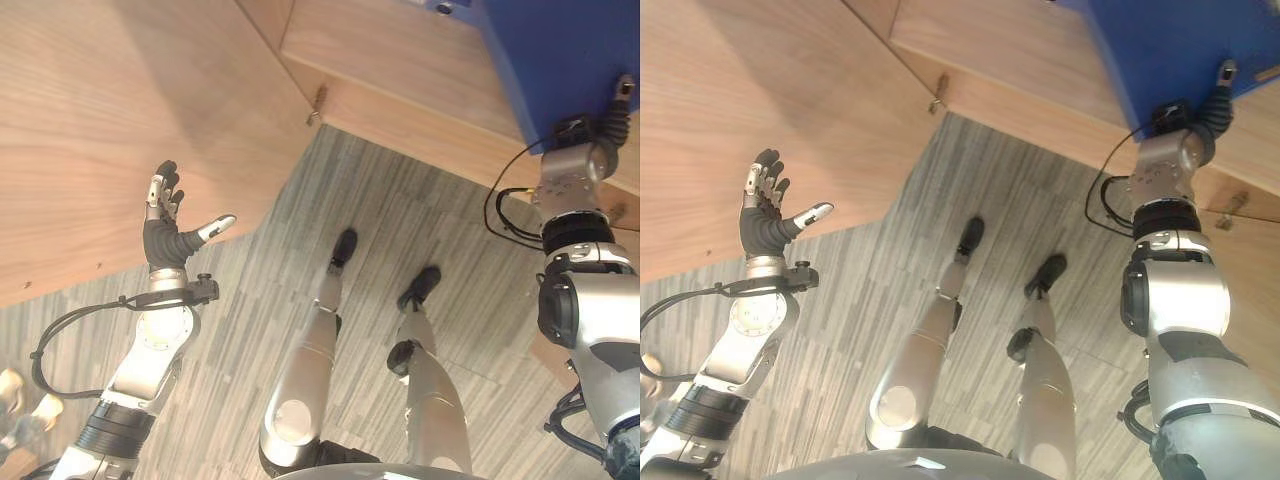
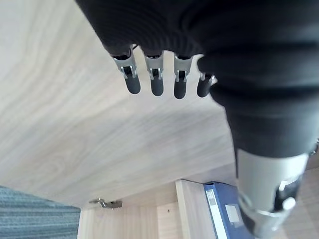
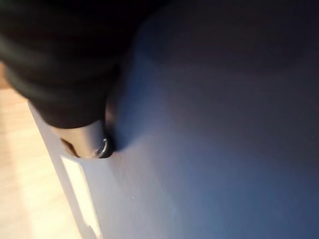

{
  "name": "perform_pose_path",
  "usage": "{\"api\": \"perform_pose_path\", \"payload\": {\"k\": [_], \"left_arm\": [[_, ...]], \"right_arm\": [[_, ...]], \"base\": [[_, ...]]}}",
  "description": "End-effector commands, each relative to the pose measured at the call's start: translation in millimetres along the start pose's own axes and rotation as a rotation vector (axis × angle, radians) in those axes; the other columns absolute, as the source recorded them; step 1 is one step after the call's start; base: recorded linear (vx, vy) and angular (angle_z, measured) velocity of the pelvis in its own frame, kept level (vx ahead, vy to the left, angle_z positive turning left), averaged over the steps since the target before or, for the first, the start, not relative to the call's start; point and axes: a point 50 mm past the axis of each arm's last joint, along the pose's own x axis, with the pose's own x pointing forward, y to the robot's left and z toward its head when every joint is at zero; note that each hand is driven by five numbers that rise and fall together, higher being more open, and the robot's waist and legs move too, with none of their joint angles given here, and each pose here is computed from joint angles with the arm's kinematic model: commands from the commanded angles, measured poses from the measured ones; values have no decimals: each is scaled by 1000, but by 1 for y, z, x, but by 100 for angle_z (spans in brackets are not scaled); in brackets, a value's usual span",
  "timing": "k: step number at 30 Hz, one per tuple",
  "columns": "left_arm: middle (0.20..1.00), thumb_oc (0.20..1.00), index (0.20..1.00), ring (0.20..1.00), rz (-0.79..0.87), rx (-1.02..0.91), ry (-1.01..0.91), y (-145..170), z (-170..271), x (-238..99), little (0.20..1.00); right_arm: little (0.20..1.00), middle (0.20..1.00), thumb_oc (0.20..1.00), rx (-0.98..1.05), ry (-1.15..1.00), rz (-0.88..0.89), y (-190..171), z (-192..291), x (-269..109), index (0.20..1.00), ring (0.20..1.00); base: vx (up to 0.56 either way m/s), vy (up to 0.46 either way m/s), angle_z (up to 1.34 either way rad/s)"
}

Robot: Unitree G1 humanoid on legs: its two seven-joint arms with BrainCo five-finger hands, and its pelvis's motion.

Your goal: Put the empty folder in the office cabinet

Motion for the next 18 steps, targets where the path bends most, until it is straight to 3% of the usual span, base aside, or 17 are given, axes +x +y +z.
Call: {"api": "perform_pose_path", "payload": {"k": [1, 11, 18], "left_arm": [[1000, 1000, 1000, 1000, -8, 52, -126, -6, 16, 11, 1000], [1000, 1000, 1000, 1000, -8, 77, -108, -19, 9, 8, 1000], [1000, 1000, 1000, 1000, 20, 51, -109, -28, 9, 6, 1000]], "right_arm": [[200, 200, 200, -16, -287, -64, -1, 65, 8, 200, 200], [200, 200, 200, 71, -354, -204, -11, 57, -6, 200, 200], [200, 200, 200, 73, -411, -102, 0, 22, -53, 200, 200]], "base": [[60, -35, 32], [36, 19, 14], [17, 39, 2]]}}
